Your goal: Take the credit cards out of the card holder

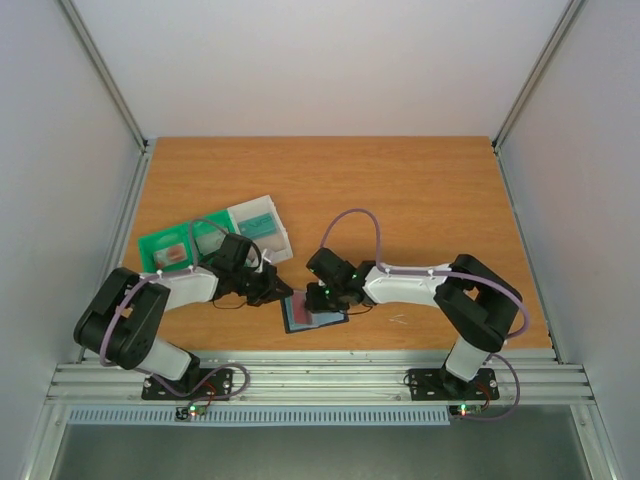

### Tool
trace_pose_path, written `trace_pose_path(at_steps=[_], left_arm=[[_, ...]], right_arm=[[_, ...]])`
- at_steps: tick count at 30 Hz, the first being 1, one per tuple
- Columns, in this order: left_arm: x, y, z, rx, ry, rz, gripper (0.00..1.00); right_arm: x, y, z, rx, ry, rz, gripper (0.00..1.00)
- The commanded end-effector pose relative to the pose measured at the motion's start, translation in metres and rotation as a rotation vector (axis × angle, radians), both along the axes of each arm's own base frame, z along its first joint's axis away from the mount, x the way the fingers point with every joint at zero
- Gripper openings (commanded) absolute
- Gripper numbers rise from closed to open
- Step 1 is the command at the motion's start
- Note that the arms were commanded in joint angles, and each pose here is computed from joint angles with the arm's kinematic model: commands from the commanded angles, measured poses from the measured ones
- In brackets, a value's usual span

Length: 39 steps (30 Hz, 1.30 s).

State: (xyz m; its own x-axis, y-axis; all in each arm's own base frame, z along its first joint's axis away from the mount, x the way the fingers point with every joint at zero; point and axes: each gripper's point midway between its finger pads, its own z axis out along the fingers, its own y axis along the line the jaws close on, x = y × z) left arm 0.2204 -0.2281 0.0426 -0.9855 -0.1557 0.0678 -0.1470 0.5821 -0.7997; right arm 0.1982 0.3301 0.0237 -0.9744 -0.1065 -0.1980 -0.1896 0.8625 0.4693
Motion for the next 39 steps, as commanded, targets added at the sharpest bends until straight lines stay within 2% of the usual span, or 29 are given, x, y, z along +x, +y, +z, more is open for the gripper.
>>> trace_pose_path(at_steps=[1,9,13,25,30,39], left_arm=[[-0.003,0.001,0.007,0.027,-0.016,-0.04,0.01],[-0.001,-0.001,0.017,0.004,-0.026,-0.024,0.01],[0.002,-0.004,0.019,-0.011,-0.018,-0.023,0.06],[-0.001,-0.014,0.034,-0.061,-0.036,0.012,0.19],[-0.005,-0.039,0.038,-0.119,-0.032,-0.006,0.19],[-0.009,-0.052,0.036,-0.088,-0.039,-0.019,0.23]], right_arm=[[0.001,-0.011,0.018,-0.035,-0.056,-0.008,0.24],[0.006,-0.04,0.054,-0.104,-0.183,0.002,0.29],[0.01,-0.059,0.057,-0.158,-0.234,-0.024,0.29],[-0.001,-0.066,0.018,-0.157,-0.179,-0.043,0.23],[-0.001,-0.075,0.021,-0.162,-0.2,-0.067,0.22],[0.0,-0.088,0.038,-0.153,-0.249,-0.112,0.22]])
